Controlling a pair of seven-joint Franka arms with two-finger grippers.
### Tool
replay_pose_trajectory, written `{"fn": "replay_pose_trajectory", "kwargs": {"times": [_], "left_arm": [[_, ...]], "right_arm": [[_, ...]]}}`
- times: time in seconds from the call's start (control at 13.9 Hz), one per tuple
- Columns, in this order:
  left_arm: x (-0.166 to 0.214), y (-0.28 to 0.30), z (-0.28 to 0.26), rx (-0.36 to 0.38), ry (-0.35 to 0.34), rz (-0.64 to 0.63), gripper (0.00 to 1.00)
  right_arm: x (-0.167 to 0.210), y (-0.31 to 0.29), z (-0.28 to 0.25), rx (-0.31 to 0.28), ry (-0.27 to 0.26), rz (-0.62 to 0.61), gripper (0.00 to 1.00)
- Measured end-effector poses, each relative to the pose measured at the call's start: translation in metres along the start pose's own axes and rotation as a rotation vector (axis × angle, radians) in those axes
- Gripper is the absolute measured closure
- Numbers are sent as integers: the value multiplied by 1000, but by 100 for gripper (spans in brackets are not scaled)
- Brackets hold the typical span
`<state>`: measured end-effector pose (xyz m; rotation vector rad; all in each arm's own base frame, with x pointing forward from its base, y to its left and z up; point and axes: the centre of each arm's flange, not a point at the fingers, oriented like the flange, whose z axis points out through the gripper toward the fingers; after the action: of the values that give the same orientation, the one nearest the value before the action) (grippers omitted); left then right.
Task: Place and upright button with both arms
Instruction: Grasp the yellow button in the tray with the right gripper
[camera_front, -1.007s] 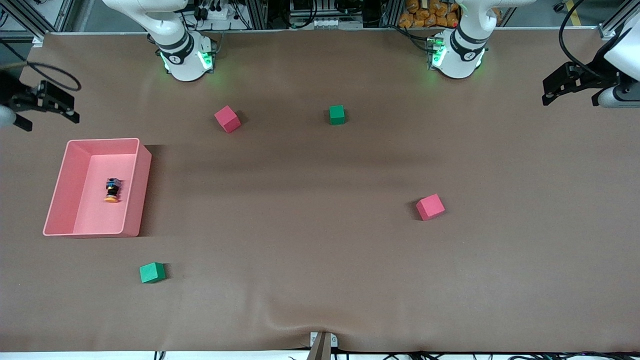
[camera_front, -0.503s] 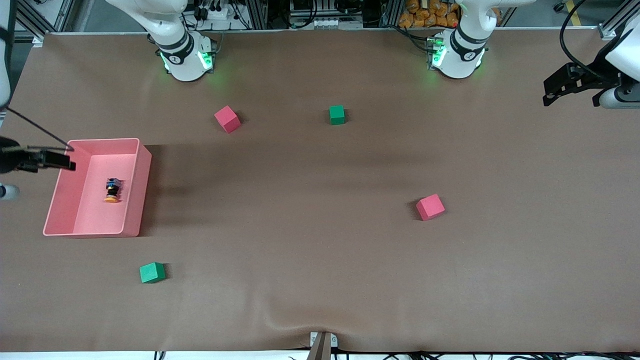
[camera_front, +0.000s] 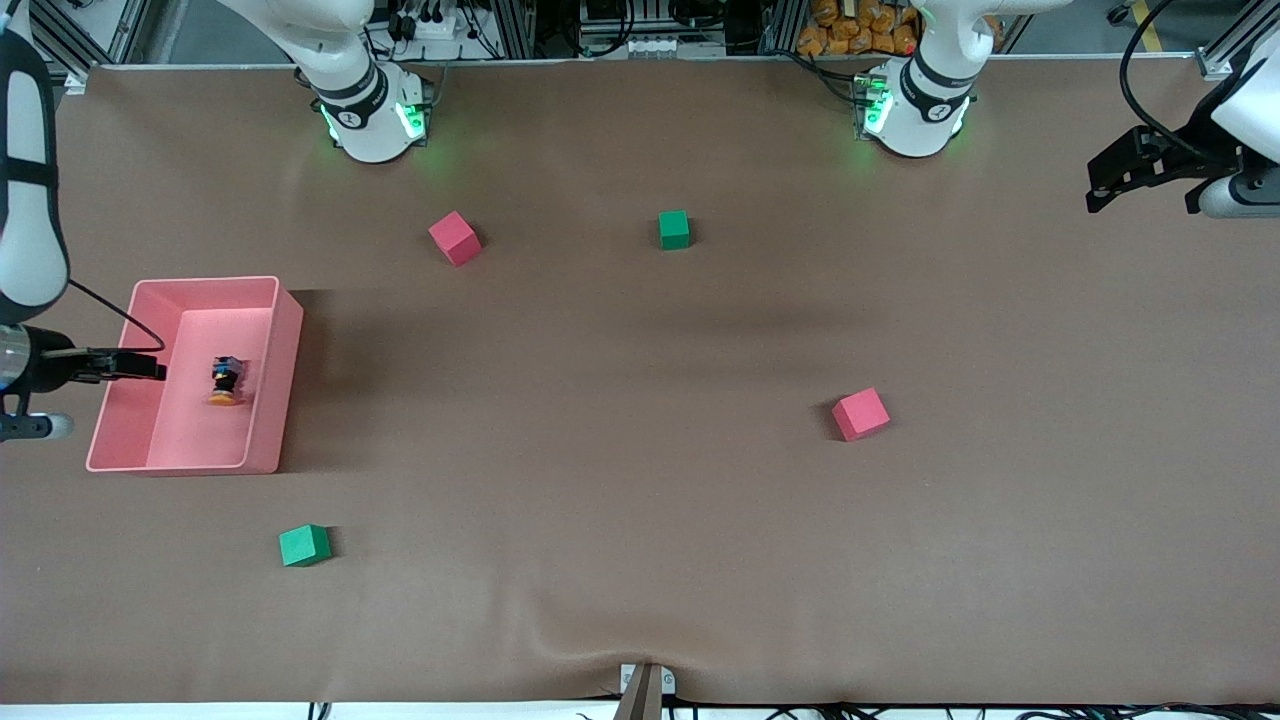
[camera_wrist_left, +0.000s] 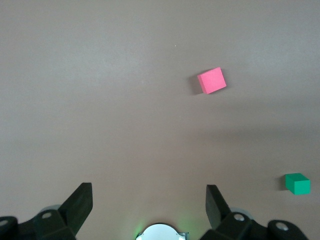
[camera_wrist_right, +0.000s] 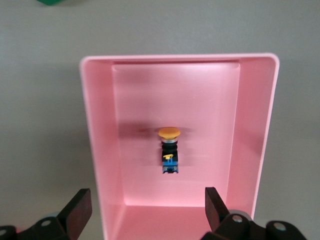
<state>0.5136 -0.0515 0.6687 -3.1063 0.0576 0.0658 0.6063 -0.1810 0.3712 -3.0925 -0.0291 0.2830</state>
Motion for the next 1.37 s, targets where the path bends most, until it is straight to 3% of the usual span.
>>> {"fn": "replay_pose_trajectory", "kwargs": {"times": [0.65,1.22,1.37], "left_arm": [[3,-2,4,0,-7,-3,0],[5,-1,7,0,-15,-2,0],[5,-1,8,0,-16,-2,0]], "right_arm": [[-2,32,114,19,-21,-31,0],[-3,25,173,48,1,-12,0],[-2,25,179,47,4,-12,15]]}}
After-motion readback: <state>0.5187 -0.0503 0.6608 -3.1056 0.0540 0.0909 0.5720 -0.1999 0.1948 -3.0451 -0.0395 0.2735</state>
